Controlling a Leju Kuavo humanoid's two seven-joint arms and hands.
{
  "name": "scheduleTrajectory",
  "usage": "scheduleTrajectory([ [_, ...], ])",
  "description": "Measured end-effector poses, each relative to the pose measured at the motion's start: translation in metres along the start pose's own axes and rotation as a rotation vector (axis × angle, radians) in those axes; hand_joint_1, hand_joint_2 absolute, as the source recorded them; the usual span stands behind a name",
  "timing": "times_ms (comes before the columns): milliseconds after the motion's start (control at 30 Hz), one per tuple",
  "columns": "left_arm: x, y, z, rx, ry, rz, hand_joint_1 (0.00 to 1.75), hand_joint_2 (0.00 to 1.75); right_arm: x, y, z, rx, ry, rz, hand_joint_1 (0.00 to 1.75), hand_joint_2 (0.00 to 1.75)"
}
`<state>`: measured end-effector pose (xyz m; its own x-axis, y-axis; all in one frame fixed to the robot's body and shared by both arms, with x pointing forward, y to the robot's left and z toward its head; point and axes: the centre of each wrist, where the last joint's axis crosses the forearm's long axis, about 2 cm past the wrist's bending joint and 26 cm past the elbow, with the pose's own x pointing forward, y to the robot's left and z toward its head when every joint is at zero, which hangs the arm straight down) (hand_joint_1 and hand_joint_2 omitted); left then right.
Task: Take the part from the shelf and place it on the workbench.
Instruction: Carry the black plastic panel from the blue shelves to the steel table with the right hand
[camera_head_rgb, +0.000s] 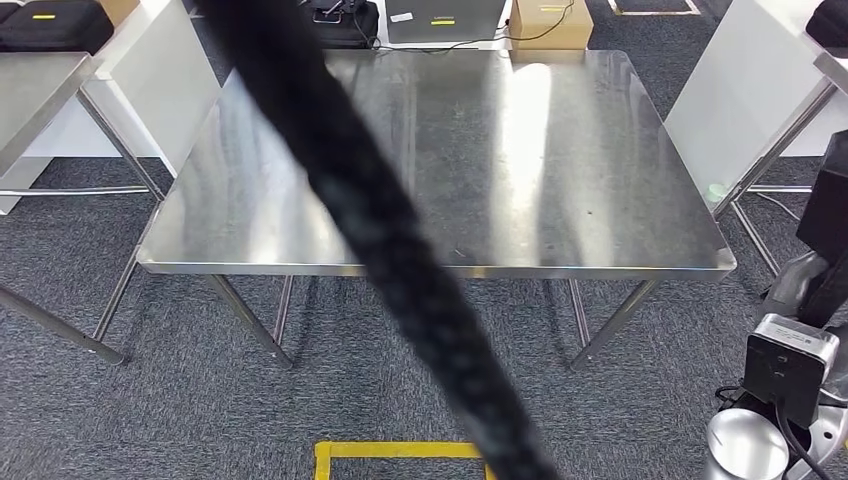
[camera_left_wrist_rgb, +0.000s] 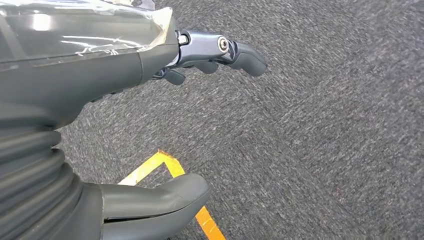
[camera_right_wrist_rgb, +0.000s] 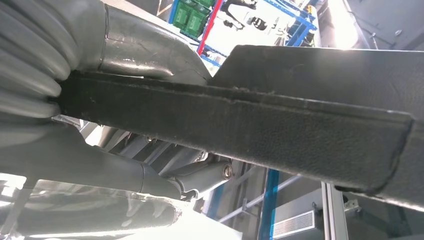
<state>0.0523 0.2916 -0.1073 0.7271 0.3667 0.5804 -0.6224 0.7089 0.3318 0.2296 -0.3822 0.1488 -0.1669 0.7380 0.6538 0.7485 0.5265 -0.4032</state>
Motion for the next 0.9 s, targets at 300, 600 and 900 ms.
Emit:
scheduleTrajectory([
  [300,0.002,0.001,-0.002,-0.038,-0.013,-0.017,0.00,1.75,-0.001,-0.013,0.005,-0.007,0.017,0.019,1.75,1.75],
  [600,0.001,0.000,-0.001,-0.057,-0.014,-0.034,0.00,1.75,-0.006,-0.024,0.015,0.001,0.037,0.047,1.75,1.75],
  [900,0.003,0.000,-0.002,-0.063,-0.024,-0.046,0.00,1.75,-0.002,-0.028,0.020,0.015,0.034,0.066,1.75,1.75],
])
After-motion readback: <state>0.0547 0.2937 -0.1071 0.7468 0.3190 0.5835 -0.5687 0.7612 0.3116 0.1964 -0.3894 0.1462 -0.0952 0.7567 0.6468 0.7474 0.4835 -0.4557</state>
